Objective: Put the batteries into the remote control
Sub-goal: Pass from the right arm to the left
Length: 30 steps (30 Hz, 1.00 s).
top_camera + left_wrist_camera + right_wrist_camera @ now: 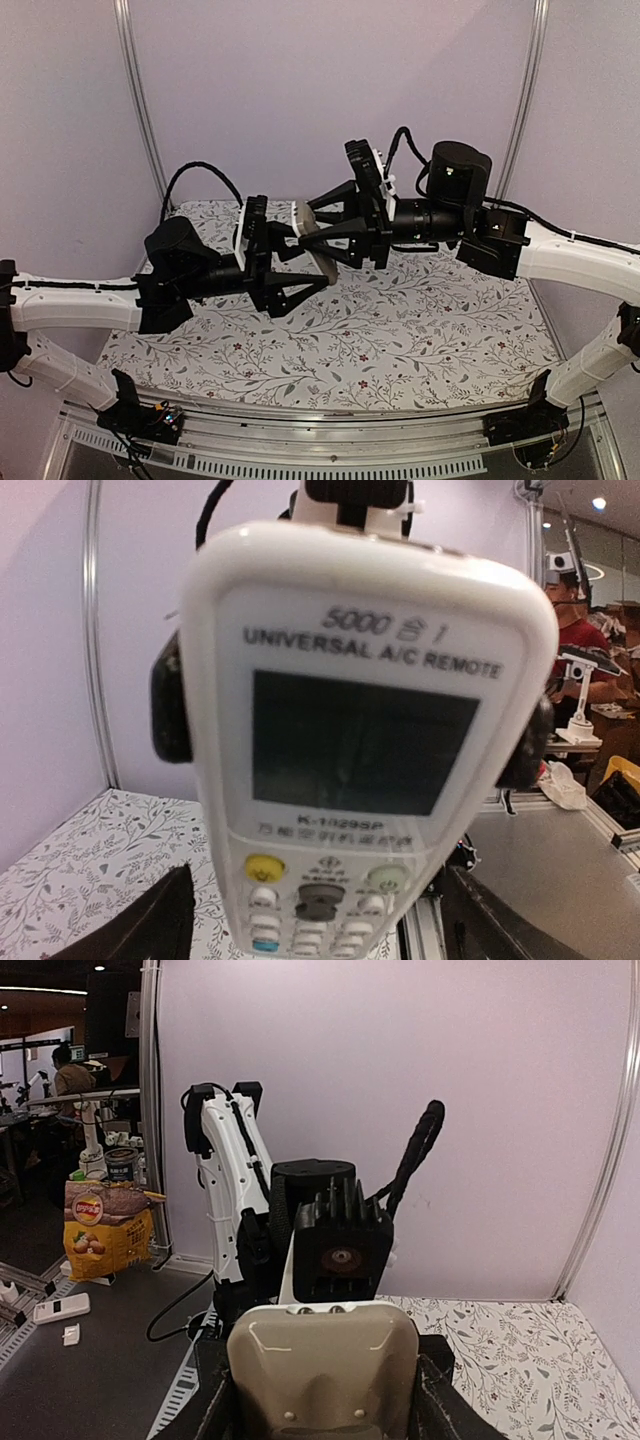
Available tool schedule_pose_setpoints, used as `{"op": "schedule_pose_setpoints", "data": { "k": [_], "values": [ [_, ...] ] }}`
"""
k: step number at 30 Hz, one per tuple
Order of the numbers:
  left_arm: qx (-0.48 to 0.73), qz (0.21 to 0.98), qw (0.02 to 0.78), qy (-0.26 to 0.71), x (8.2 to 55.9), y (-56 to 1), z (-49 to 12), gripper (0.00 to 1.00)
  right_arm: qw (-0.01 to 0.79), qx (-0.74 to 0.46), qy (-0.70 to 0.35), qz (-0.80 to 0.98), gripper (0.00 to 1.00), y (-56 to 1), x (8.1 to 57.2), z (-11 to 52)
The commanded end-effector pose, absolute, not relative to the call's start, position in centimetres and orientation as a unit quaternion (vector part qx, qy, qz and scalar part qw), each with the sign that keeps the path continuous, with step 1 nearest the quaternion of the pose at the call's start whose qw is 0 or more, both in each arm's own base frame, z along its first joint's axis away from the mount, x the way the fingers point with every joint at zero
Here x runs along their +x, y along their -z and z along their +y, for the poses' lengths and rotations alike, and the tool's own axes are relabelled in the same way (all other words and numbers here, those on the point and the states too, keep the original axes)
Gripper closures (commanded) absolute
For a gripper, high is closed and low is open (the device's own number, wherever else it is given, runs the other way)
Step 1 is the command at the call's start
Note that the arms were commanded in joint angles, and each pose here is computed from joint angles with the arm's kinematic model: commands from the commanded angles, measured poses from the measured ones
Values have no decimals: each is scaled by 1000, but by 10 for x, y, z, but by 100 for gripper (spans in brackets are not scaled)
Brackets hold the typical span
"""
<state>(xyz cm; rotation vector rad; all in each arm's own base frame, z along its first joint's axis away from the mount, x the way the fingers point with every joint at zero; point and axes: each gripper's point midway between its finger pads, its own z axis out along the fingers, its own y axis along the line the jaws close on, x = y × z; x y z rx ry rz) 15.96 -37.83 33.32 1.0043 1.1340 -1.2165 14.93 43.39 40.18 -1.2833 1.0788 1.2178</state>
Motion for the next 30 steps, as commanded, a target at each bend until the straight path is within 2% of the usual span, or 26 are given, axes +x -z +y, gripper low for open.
{"op": "schedule_pose_setpoints", "data": {
  "k": [1, 4, 8, 11, 20, 22, 23, 26, 30],
  "values": [
    [394, 485, 585, 518, 173, -349, -377, 20, 521, -527, -512, 434, 69, -411, 146, 428],
    [397, 486, 582, 518, 174, -347, -379, 28, 522, -526, -512, 435, 69, -411, 146, 427],
    [402, 485, 573, 525, 170, -346, -384, 31, 522, -525, -510, 438, 70, -409, 147, 427],
    [404, 481, 573, 527, 167, -347, -385, 40, 524, -524, -510, 436, 70, -410, 147, 427],
    [402, 491, 571, 521, 167, -347, -381, 88, 524, -520, -505, 447, 69, -404, 150, 427],
    [397, 515, 563, 510, 172, -339, -379, 97, 526, -514, -501, 456, 56, -402, 154, 426],
    [389, 533, 561, 500, 176, -334, -378, 100, 528, -506, -498, 467, 45, -399, 157, 426],
    [339, 631, 538, 444, 208, -303, -367, 100, 545, -471, -477, 503, 4, -397, 174, 420],
    [193, 805, 461, 318, 268, -234, -325, 100, 575, -381, -434, 579, 1, -401, 213, 399]
  ]
}}
